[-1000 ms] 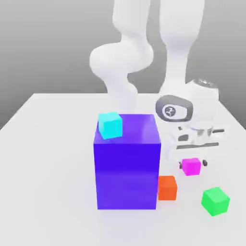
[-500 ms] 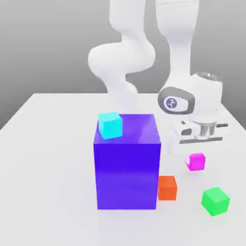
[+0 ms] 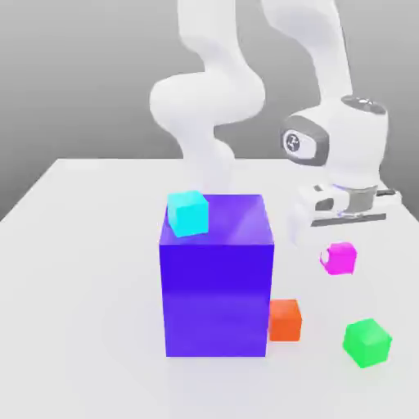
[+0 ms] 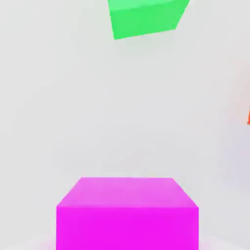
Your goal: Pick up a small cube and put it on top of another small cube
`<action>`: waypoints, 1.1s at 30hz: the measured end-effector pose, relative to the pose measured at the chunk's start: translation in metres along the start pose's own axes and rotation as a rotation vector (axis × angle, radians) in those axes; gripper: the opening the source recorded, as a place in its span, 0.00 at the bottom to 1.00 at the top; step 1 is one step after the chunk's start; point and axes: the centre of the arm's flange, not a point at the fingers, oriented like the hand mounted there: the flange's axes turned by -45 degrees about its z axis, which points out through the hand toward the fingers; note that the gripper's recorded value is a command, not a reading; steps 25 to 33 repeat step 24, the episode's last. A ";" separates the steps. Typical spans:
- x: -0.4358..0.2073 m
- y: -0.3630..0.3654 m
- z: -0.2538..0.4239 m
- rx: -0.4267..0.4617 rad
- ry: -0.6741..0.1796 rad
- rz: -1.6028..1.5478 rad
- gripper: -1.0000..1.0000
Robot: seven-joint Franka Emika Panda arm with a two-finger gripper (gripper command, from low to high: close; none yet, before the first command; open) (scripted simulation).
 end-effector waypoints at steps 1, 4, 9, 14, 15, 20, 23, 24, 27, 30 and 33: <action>0.014 0.000 -0.004 0.001 0.000 -0.023 0.00; 0.055 0.004 -0.018 -0.001 0.001 -0.097 0.00; 0.105 0.019 -0.018 -0.015 0.007 -0.174 0.00; 0.107 0.019 0.025 -0.016 0.007 -0.184 1.00; 0.107 0.019 0.025 -0.016 0.007 -0.184 1.00; 0.107 0.019 0.025 -0.017 0.007 -0.185 1.00; 0.108 0.019 -0.005 -0.018 0.008 -0.183 1.00; 0.107 0.018 -0.017 -0.018 0.007 -0.184 1.00; 0.107 0.018 -0.017 -0.018 0.007 -0.184 1.00; 0.107 0.018 -0.017 -0.018 0.007 -0.184 1.00; 0.107 0.018 -0.017 -0.018 0.007 -0.184 1.00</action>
